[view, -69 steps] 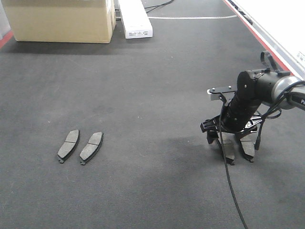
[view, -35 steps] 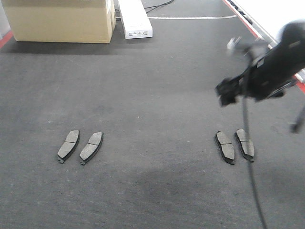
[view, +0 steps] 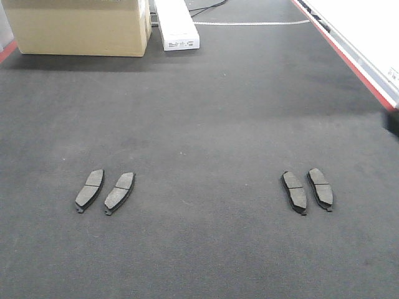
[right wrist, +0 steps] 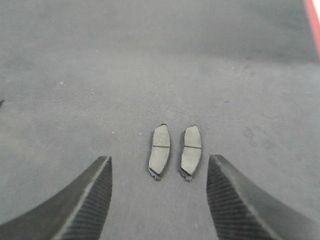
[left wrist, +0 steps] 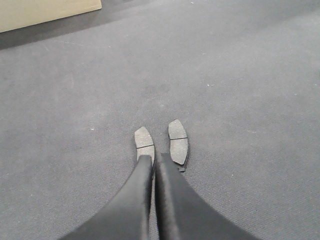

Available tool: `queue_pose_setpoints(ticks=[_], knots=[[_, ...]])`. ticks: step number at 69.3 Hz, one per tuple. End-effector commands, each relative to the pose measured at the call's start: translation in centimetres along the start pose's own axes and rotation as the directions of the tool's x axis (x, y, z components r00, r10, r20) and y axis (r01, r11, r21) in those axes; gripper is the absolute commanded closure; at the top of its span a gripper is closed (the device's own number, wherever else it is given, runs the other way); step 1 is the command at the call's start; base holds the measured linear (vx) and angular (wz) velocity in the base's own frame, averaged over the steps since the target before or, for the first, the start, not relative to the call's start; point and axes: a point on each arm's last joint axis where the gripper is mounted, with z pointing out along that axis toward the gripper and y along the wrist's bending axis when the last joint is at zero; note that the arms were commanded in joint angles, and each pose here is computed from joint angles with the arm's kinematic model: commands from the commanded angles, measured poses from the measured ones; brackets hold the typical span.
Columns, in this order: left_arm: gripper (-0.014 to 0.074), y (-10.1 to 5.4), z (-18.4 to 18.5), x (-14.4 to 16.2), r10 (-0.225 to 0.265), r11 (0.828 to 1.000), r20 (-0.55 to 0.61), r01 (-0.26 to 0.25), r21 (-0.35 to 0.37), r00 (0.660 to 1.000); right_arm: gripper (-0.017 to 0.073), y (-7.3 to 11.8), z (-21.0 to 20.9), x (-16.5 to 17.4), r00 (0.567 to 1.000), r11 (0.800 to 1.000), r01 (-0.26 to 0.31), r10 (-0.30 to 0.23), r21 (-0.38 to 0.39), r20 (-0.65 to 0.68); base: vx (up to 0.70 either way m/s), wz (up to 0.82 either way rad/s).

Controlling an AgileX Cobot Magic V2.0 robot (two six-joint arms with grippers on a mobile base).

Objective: Move and align brake pads A on conveyor

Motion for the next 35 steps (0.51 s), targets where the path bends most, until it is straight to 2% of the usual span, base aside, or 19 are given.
queue_pose_setpoints(ticks=[1,11,22,29,35], knots=[[0.0600,0.1,-0.6,-1.3,-0.001,1.000,0.098,0.001,-0.003,0.995,0.0166,-0.1,-3.0,1.1,0.985,1.000,0.007,-0.010,0.019,0.174,0.00,0.00],[0.0600,0.1,-0.6,-1.3,-0.001,1.000,0.098,0.001,-0.003,0.995,0.0166,0.1,-6.0,4.7,0.962,1.000,0.005,-0.012,0.023,0.273,0.00,0.00],[0.0600,0.1,-0.6,-1.3,-0.001,1.000,0.098,0.001,-0.003,0.995,0.0179,0.2,-7.3,7.9,0.954,1.000,-0.010,0.005,0.013,0.301,0.00,0.00],[0.0600,0.1,-0.6,-1.3,-0.001,1.000,0.098,0.001,-0.003,0.995,0.0241,0.3,-7.5,9.0,0.955,1.000,-0.010,0.006,0.012,0.297,0.00,0.00],[0.0600,0.1,-0.6,-1.3,-0.001,1.000,0.098,0.001,-0.003,0.995,0.0340,0.3,-7.6,9.4,0.961,1.000,-0.010,0.007,0.010,0.278,0.00,0.00]])
